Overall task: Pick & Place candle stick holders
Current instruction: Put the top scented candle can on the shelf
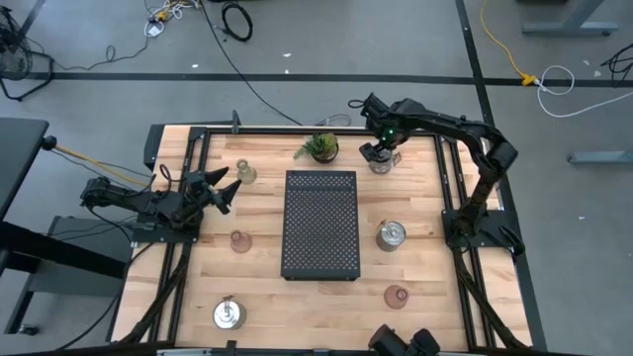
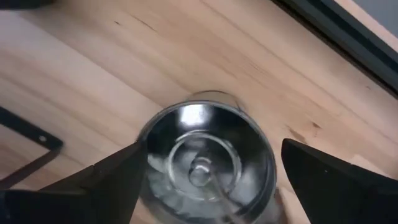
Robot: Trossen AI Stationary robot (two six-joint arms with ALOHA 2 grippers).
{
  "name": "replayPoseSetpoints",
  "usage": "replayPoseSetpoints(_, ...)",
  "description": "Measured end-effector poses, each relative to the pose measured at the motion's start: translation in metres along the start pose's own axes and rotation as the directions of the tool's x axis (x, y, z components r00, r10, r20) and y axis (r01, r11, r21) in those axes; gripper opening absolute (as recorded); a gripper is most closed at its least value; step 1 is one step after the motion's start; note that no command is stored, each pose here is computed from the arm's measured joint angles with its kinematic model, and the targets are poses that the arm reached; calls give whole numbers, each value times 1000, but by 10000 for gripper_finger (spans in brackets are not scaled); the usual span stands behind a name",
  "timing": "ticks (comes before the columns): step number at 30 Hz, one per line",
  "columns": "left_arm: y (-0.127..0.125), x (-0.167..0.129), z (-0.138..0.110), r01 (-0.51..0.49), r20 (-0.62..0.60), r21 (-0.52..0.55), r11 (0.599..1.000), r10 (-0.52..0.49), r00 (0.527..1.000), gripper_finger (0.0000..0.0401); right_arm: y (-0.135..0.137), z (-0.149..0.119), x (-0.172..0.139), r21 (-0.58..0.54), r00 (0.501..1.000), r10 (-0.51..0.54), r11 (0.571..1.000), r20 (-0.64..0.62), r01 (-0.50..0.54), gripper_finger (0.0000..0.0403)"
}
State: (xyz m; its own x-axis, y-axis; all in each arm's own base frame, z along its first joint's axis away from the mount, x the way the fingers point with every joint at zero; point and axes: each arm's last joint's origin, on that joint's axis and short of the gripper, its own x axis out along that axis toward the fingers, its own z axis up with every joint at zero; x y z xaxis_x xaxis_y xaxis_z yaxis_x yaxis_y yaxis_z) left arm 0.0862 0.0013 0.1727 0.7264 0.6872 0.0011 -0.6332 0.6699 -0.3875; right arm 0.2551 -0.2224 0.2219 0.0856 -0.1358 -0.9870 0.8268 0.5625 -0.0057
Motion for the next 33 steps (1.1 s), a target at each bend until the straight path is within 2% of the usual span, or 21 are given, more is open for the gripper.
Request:
replayPoseSetpoints(7,0,0,0,0,0,0,1000,0,1000,378,-4,1,1,2,1000,-23,1000,2,23,369)
replayPoseSetpoints(13,0,0,-1,-3,-6,10,1000,3,1000,378,-3,0,1,12,1000,28,1000,-13,-28,369)
replayPoseSetpoints(28,1,0,-2,-6,-9,14,1000,7,1000,378,-6,3,-2,17,999,37,999,-10,-37,369)
replayPoseSetpoints(33,1,0,-2,-6,-9,15,1000,7,1000,378,-6,4,-5,21,995,102,995,-17,-102,369)
